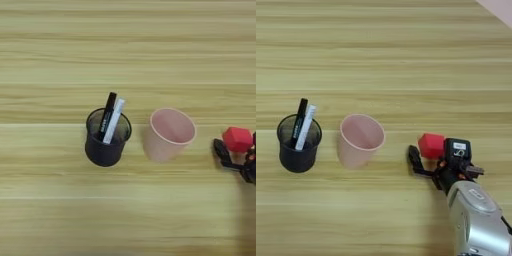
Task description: Move the objects on the table
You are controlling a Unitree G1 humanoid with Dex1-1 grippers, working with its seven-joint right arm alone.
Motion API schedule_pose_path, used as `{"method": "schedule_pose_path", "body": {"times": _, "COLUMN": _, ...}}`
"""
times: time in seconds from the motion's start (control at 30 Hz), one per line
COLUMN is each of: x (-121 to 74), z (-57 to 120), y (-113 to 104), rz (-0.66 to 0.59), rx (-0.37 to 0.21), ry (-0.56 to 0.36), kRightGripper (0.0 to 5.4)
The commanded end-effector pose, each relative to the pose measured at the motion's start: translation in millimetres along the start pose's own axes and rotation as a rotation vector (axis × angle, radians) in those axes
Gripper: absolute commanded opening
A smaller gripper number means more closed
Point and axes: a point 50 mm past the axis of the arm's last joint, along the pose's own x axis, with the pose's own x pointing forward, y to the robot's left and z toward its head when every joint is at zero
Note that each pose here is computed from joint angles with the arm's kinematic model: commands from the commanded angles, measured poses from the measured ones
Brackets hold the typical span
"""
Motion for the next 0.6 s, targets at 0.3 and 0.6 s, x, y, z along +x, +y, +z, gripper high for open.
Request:
{"method": "schedule_pose_path", "body": {"times": 0.3, "x": 4.9, "z": -2.4, "y": -4.7, "rz": -0.022, "rx": -0.035, "ry": 0.042, "kRightGripper": 5.36}}
{"method": "schedule_pose_path", "body": {"times": 0.6, "x": 7.4, "z": -2.5, "y": -5.3, "rz": -0.023, "rx": -0.031, "ry": 0.043, "kRightGripper": 5.36}}
